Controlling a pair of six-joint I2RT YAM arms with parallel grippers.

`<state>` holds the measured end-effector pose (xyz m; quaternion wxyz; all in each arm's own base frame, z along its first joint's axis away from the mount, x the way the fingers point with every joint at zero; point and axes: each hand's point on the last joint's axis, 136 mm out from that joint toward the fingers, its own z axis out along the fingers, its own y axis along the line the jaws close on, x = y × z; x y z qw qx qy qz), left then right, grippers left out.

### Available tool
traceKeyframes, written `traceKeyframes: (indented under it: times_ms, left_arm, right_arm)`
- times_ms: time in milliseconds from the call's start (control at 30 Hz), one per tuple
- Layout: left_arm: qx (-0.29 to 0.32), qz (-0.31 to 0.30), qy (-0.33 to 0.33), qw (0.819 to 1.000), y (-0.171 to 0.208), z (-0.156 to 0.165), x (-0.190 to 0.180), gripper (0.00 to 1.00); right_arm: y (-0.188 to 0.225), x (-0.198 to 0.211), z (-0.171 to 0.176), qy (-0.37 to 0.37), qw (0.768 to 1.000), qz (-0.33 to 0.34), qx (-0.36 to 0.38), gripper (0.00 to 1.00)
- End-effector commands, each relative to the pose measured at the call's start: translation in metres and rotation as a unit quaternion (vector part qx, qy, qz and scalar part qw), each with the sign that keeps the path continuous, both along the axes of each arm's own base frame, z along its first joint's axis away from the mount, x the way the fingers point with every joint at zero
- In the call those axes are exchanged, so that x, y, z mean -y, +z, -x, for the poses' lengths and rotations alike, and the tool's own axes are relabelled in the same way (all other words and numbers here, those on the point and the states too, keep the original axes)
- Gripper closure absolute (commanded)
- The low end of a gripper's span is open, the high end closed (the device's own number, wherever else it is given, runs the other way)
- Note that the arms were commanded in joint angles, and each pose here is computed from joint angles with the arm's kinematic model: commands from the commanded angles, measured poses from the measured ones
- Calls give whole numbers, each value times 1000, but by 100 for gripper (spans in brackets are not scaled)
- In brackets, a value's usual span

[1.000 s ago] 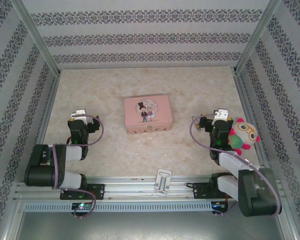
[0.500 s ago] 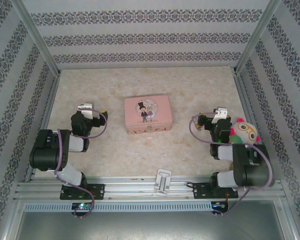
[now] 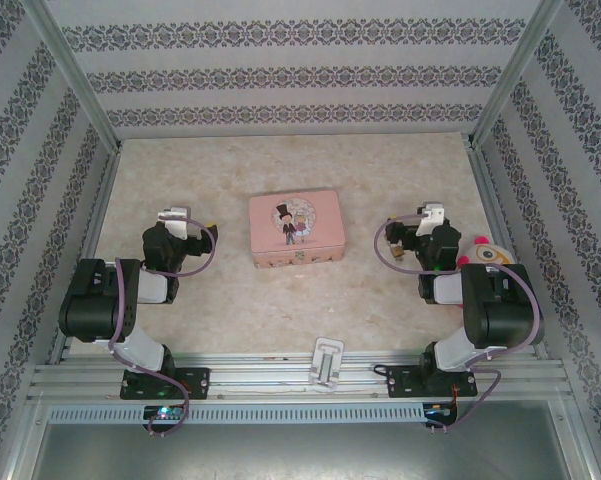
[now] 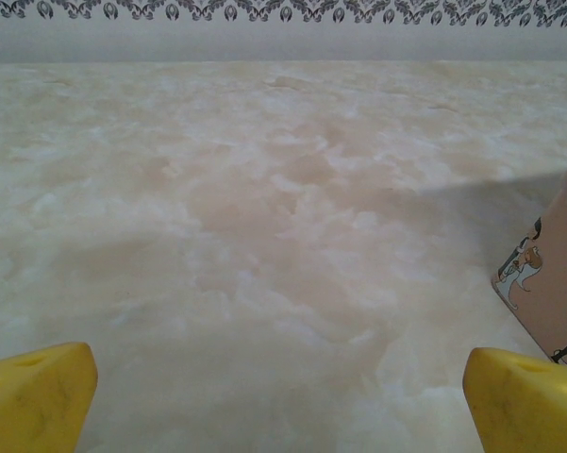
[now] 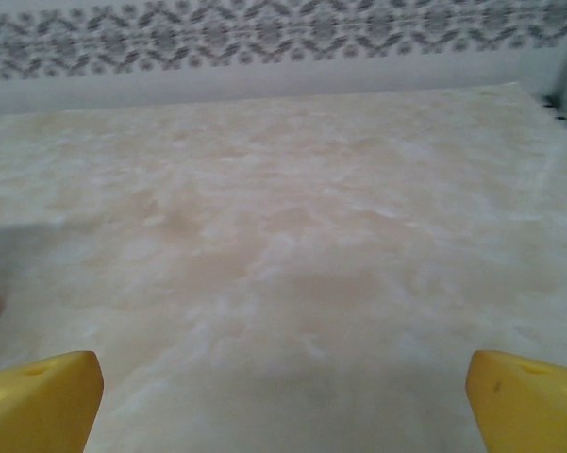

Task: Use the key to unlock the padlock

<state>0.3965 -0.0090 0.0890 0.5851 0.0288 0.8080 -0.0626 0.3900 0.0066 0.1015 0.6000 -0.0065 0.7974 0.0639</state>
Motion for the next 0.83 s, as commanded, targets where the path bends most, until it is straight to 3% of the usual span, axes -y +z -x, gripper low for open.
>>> traceKeyframes:
  times_ms: [0,800]
  left_arm:
    - [1,-3,-8,1000,2,0,-1,1]
    - [4,-3,-19,1000,3,1,3,1]
  right_arm:
    - [5,-24,2,69,998,0,9,2]
    - [1,-3,-1,3,1000,-1,-2,2]
